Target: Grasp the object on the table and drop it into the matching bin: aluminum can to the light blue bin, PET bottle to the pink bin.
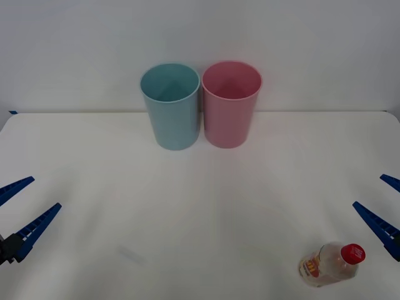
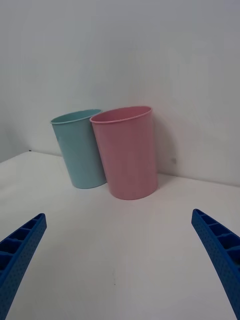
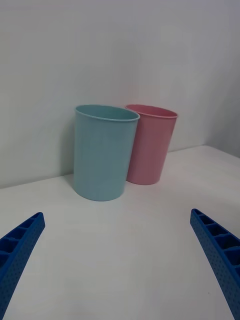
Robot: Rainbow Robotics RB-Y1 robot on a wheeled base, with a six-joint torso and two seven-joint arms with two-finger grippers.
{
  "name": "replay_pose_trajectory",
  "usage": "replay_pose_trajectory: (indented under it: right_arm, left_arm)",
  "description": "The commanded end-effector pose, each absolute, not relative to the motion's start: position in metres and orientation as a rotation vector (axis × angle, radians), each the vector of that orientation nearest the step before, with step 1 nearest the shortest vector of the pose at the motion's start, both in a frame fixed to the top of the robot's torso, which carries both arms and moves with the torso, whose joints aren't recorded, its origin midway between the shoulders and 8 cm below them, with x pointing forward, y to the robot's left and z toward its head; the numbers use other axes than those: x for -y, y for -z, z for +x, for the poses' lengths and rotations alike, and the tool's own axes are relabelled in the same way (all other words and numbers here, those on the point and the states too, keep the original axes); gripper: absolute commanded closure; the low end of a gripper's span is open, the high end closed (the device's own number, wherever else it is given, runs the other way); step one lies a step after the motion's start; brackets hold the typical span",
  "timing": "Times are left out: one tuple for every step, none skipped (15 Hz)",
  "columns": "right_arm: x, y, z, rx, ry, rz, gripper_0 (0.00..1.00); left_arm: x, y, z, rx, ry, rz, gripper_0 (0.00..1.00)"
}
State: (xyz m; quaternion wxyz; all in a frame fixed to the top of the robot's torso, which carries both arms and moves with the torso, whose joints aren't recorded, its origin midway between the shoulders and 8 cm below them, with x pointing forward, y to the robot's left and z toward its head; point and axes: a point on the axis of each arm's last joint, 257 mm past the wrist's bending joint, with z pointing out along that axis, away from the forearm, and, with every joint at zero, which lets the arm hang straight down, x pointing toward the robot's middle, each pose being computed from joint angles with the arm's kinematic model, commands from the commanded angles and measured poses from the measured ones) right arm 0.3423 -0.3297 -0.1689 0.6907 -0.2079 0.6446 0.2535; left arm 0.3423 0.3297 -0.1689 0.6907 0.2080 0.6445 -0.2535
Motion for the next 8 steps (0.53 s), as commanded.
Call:
replay_pose_trajectory:
  right_arm:
    - [0.330, 0.169, 0.342, -1.441, -0.567, -0.465, 0.00]
    - [0.328, 0.161, 0.349, -1.416, -0.565, -0.469, 0.00]
    - [0.328, 0.157, 0.353, -1.407, -0.561, -0.482, 0.00]
    - [0.329, 0.154, 0.356, -1.400, -0.563, -0.488, 0.00]
    - [0.331, 0.153, 0.360, -1.398, -0.564, -0.493, 0.00]
    - [0.333, 0.154, 0.364, -1.399, -0.567, -0.495, 0.00]
    - [0.336, 0.155, 0.367, -1.402, -0.566, -0.500, 0.00]
    - [0.339, 0.155, 0.370, -1.407, -0.568, -0.511, 0.00]
  left_arm:
    - [-0.330, 0.169, 0.342, -1.441, 0.567, 0.465, 0.00]
    - [-0.330, 0.169, 0.342, -1.441, 0.567, 0.465, 0.00]
    - [-0.330, 0.169, 0.342, -1.441, 0.567, 0.465, 0.00]
    - [-0.330, 0.169, 0.342, -1.441, 0.567, 0.465, 0.00]
    - [-0.330, 0.169, 0.342, -1.441, 0.567, 0.465, 0.00]
    - [-0.330, 0.169, 0.342, -1.441, 0.567, 0.465, 0.00]
    - [-0.330, 0.169, 0.342, -1.441, 0.567, 0.465, 0.00]
    - [-0.330, 0.169, 0.342, -1.441, 0.567, 0.465, 0.00]
